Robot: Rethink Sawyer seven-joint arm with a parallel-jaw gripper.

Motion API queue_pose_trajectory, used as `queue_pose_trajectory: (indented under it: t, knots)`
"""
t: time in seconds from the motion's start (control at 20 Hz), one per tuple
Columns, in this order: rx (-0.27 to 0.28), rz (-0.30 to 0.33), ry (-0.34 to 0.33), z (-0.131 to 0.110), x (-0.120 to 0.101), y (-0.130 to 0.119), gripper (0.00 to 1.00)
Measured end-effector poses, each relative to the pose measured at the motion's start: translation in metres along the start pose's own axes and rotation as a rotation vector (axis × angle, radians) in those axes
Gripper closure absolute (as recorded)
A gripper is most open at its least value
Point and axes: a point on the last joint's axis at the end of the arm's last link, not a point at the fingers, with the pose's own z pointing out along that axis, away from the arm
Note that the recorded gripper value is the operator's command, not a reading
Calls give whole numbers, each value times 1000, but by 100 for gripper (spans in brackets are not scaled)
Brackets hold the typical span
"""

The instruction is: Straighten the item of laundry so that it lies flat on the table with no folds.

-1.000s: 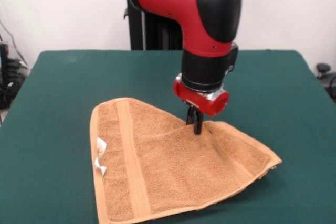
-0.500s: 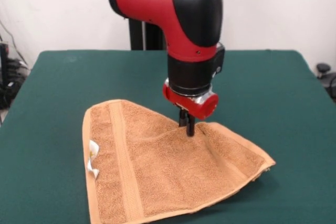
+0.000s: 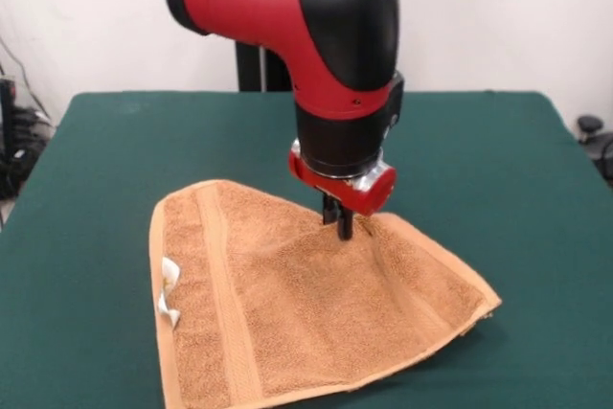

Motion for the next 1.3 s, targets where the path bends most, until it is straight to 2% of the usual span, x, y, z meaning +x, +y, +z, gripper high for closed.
queue_pose_trajectory:
  t: [0.25,0.8,1.15,1.3]
  knots:
    - [35,-43,30,-3,-15,3,100]
    - [25,-53,10,11,-62,-16,100]
    - [52,-94,-20,0,-57,-12,100]
    - [70,-112,-29,-22,-53,-16,100]
